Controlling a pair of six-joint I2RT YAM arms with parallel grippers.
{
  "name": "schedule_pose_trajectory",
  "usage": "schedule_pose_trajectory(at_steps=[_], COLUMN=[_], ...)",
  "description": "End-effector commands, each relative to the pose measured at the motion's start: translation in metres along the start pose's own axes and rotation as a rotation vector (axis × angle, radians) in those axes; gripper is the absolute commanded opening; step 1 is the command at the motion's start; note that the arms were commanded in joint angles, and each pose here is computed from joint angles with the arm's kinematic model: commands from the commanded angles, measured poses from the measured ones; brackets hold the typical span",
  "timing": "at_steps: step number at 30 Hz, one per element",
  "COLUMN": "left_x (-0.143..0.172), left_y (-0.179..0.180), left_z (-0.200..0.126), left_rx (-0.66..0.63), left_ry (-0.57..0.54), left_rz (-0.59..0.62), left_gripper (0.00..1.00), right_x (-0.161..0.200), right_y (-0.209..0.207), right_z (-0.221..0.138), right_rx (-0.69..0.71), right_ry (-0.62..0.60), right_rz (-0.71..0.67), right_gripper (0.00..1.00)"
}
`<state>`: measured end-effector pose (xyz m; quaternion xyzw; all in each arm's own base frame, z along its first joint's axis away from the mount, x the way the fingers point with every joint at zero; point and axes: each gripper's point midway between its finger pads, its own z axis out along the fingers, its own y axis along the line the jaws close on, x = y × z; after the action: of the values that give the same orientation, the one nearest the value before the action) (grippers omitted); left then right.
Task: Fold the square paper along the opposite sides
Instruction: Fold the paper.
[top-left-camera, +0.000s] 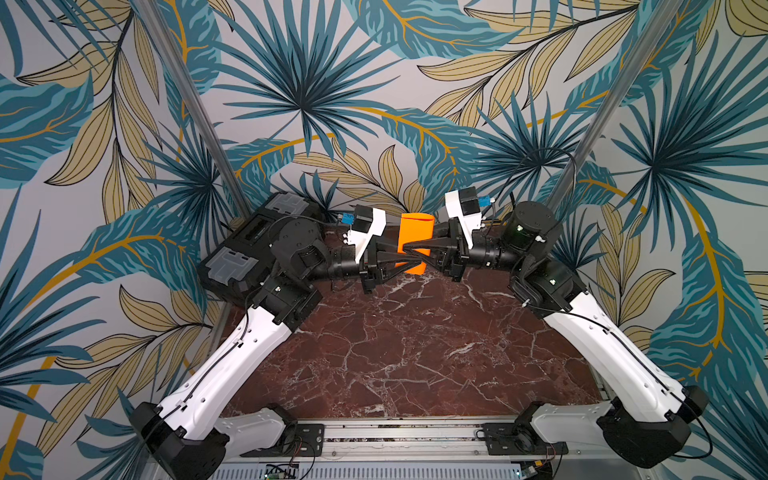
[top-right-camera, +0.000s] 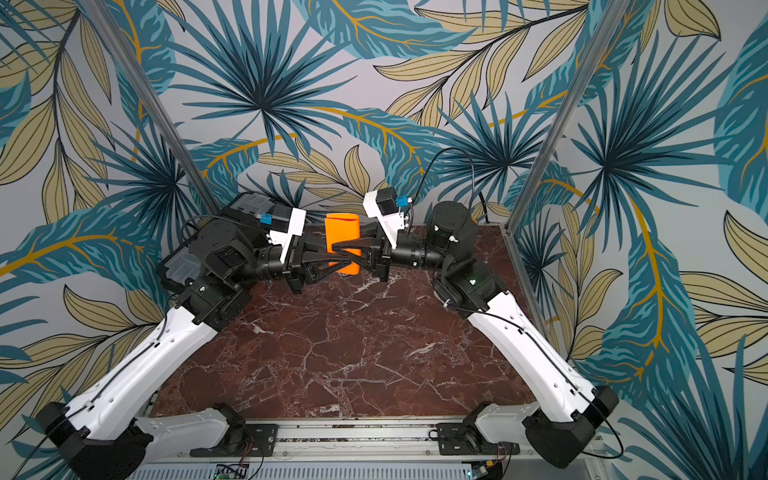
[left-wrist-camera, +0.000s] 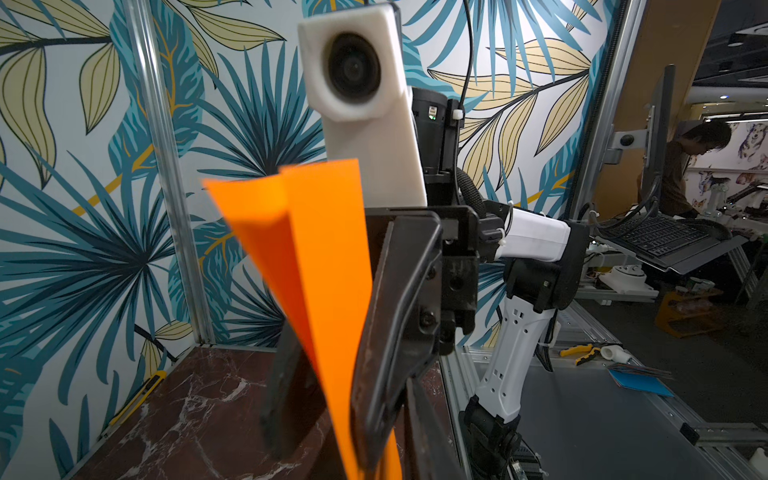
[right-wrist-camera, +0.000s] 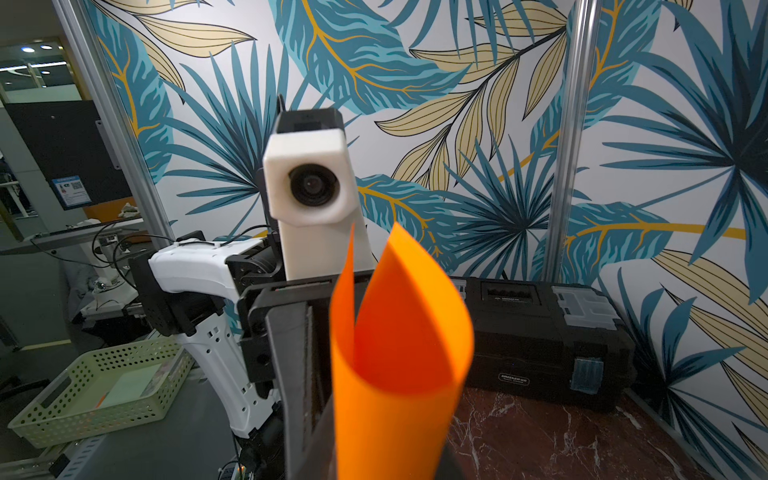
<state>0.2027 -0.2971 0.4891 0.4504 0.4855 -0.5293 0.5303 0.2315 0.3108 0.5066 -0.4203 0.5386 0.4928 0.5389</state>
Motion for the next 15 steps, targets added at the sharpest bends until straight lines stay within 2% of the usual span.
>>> schedule_pose_trajectory(at_steps=[1, 4, 12, 15], left_x=[-0.0021, -0.0015, -0.0013, -0.0013], left_y=[-0.0037, -0.0045, -0.0072, -0.0083], left_z=[-0.0008, -0.0010, -0.0028, -0.0027], left_rx=[-0.006, -0.004, -0.002, 0.003], left_ry=[-0.006, -0.003, 0.002, 0.003], left_rz=[0.037, 0.040, 0.054, 0.056], left_gripper=[0.15, 0.19, 0.17, 0.20], right_x=[-0.0061, -0.0063, -0.0070, -0.0074], right_y=[-0.0126, -0.0125, -0.0116, -0.0116], right_z=[0.0006, 0.0006, 0.0005, 0.0005], right_rx=[0.065, 0.065, 0.062, 0.061], right_ry=[-0.028, -0.028, -0.030, -0.031], right_rz=[0.001, 0.000, 0.000, -0.002], right_gripper=[0.22, 0.22, 0.22, 0.22])
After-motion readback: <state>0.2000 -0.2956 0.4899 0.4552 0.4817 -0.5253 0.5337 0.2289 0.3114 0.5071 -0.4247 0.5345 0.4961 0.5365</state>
